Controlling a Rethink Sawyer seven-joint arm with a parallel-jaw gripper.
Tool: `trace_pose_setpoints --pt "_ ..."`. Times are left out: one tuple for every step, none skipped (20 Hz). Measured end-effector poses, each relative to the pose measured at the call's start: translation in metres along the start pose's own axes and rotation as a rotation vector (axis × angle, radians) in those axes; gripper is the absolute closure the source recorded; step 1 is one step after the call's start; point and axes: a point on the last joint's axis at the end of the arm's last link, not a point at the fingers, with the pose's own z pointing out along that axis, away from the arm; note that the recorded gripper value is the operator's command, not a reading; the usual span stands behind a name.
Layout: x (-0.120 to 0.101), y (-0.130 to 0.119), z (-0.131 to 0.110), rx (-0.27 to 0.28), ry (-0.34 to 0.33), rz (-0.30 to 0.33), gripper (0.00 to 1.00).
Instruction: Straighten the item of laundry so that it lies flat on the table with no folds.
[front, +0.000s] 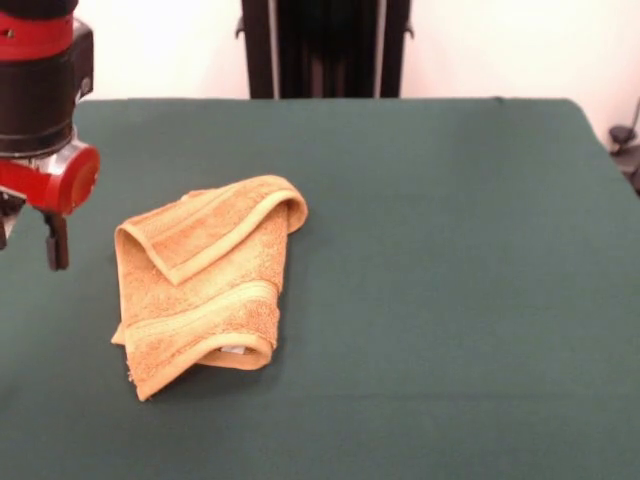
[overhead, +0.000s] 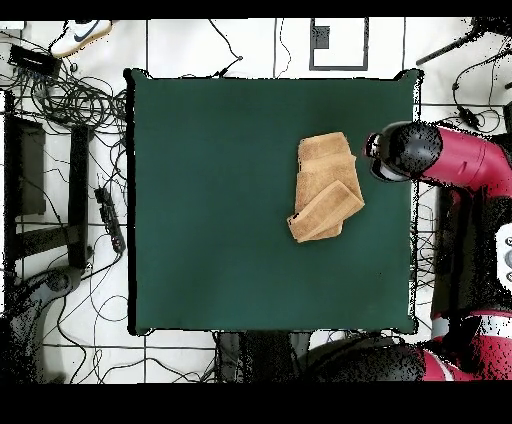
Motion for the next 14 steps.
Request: trace_pose_setpoints --pt "-0.001 0.003 -0.004 0.006 -0.002 -0.006 0.0" --pt "-0.001 0.005 -0.006 0.013 -0.002 -0.012 0.0" --pt "0.0 0.007 -0.008 0.024 0.0 -0.019 0.0" --pt "0.002 0.01 -0.008 0.049 0.005 -0.036 0.0" --pt "0.004 0.013 -0.008 0.076 0.011 -0.053 0.0" --pt "0.007 0.019 -0.006 0.13 0.023 -0.087 0.0" --pt "0.009 0.023 -0.005 0.153 0.029 -0.1 0.0" --pt "0.011 0.027 -0.003 0.177 0.037 -0.112 0.0" --pt "0.014 0.03 -0.001 0.2 0.045 -0.123 0.0" --pt "0.016 0.034 0.001 0.223 0.053 -0.134 0.0" --pt "0.017 0.037 0.003 0.238 0.06 -0.138 0.0" --pt "0.021 0.042 0.007 0.272 0.076 -0.141 0.0" --pt "0.023 0.044 0.008 0.287 0.082 -0.139 0.0" --pt "0.025 0.047 0.011 0.307 0.091 -0.136 0.0"
